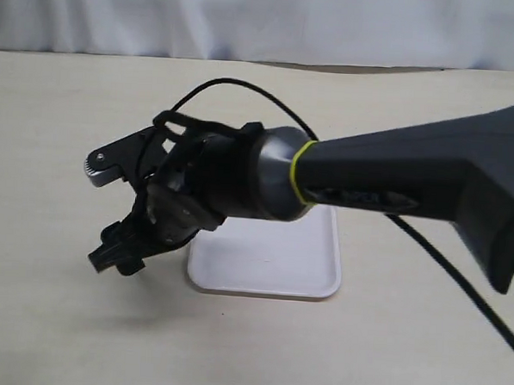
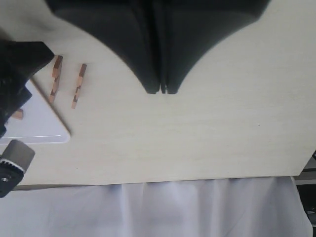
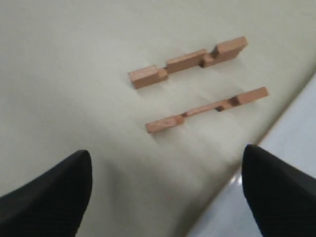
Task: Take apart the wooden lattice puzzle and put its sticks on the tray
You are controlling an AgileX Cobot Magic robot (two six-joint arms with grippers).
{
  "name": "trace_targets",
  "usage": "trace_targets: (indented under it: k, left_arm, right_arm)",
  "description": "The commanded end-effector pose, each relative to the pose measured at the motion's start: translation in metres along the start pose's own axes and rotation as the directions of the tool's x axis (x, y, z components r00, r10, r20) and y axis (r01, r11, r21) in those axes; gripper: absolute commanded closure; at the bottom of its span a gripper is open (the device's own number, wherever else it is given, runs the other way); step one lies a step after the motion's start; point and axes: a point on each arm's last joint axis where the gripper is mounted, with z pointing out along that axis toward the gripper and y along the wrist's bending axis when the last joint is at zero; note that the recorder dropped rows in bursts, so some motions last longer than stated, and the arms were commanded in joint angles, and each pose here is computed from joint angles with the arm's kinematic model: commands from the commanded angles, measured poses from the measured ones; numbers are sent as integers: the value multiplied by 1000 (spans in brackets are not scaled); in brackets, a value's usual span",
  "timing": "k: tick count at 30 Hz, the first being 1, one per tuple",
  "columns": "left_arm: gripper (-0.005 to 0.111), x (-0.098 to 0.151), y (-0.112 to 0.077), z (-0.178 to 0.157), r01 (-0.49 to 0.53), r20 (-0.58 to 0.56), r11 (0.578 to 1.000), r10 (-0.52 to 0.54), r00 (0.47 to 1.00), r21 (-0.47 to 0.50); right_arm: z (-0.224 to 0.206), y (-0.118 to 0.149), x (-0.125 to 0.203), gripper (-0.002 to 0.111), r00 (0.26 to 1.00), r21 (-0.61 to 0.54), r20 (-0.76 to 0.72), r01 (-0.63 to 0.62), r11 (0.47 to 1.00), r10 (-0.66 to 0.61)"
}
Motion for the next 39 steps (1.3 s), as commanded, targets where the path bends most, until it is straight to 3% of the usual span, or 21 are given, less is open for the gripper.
trace_targets:
  k: [1,5,13,18,24,26,31,36,39]
  left_arm:
    - [107,0,0,0,-1,8,1000,1,1000,0]
    - [107,0,0,0,-1,8,1000,1,1000,0]
    - [107,0,0,0,-1,8,1000,1,1000,0]
    - [107,0,0,0,-1,8,1000,1,1000,0]
    - [107,0,0,0,-1,8,1000,1,1000,0]
    - [107,0,0,0,-1,8,1000,1,1000,0]
    - [107,0,0,0,-1,8,1000,1,1000,0]
    - [107,0,0,0,-1,8,1000,1,1000,0]
    - [107,0,0,0,-1,8,1000,1,1000,0]
  right_arm:
    - [8,15,-2,31,998,50,47,39,998,-42]
    - [21,11,0,31,996,135,77,32,990,-42]
    - [27,14,0,31,994,103,107,17,995,-28]
    - [28,13,0,45,994,100,111,-16,995,5]
    - [29,8,-2,49,990,110,124,-83,990,69]
    - [29,5,-2,56,989,128,123,-100,987,84]
    - [31,-2,3,90,991,204,97,-106,973,88]
    - [32,-4,4,103,993,225,87,-102,969,84]
    - [31,-6,4,104,993,246,87,-93,965,73]
